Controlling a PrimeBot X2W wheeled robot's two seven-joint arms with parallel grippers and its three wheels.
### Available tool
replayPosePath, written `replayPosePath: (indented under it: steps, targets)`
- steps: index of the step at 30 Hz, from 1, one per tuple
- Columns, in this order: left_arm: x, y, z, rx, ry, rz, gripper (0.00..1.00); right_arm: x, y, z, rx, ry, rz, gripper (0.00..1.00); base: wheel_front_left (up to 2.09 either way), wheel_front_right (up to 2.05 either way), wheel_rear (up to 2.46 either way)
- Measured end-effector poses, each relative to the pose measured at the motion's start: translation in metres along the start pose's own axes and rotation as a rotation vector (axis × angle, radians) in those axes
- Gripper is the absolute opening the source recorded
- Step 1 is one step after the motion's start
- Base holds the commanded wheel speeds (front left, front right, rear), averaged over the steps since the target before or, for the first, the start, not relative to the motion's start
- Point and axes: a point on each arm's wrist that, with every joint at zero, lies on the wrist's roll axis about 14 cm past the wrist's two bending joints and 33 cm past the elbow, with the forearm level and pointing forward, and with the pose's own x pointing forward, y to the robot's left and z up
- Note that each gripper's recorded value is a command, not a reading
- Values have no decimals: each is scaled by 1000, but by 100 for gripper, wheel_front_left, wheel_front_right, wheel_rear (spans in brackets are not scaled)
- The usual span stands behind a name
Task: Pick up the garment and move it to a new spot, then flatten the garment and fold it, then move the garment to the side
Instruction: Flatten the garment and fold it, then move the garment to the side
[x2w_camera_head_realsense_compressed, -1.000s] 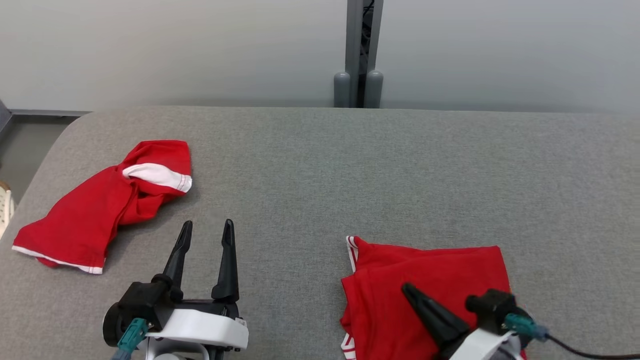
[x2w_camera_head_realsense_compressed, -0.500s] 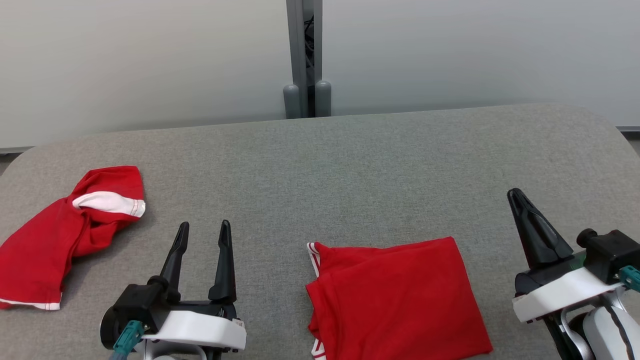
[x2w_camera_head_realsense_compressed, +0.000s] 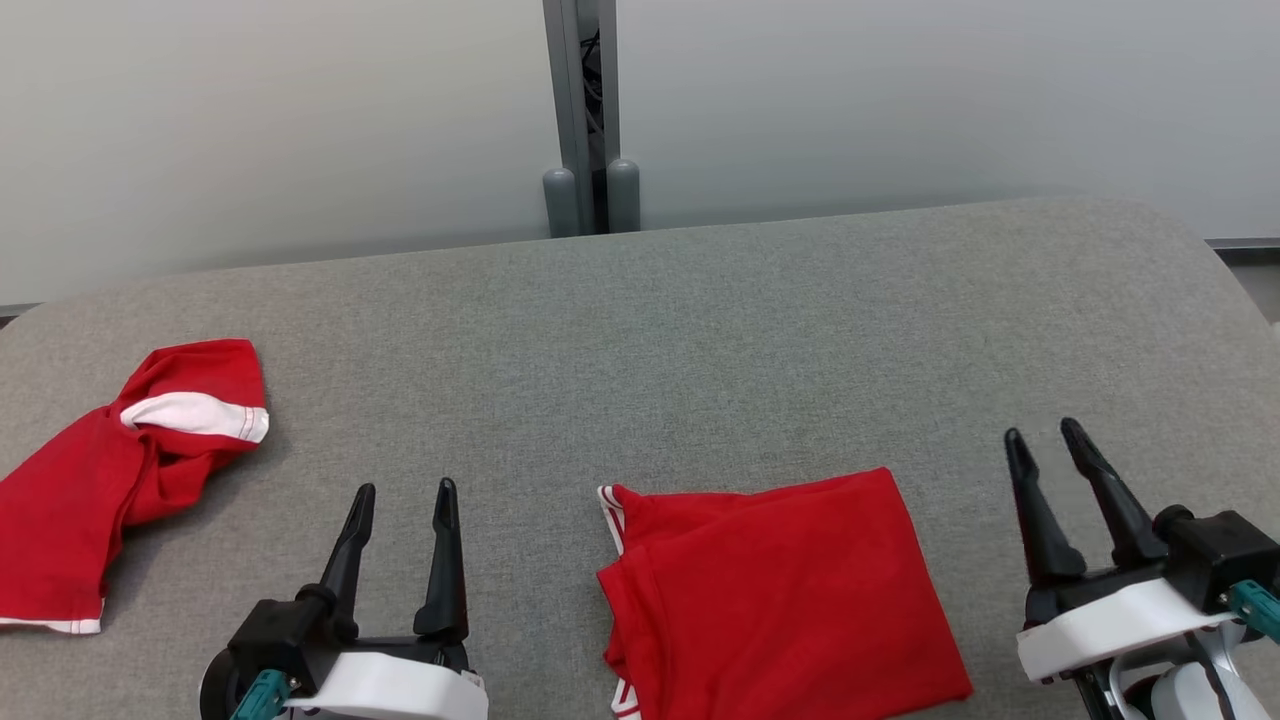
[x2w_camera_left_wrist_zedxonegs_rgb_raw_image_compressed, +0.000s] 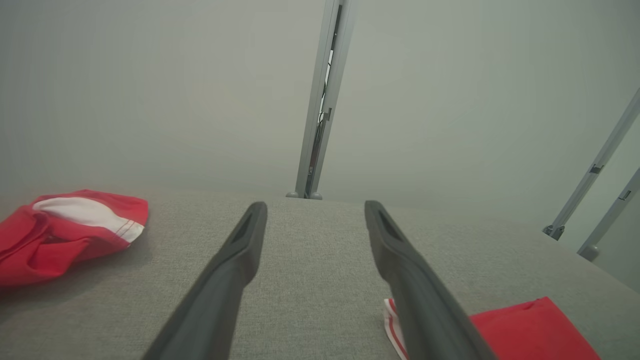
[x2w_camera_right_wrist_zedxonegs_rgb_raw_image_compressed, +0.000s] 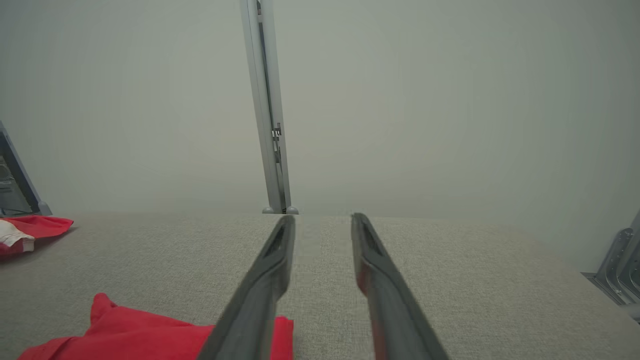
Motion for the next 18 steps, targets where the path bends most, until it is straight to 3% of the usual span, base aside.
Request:
replayPosePath:
  steps: [11, 18]
  targets:
    - [-2, 1, 1, 0, -1, 1, 100, 1, 5, -11, 19, 31, 13, 100, 0, 0, 0]
    - [-1, 2, -4, -1, 11, 1, 100, -6, 15, -53, 105, 177, 43, 100, 0, 0, 0]
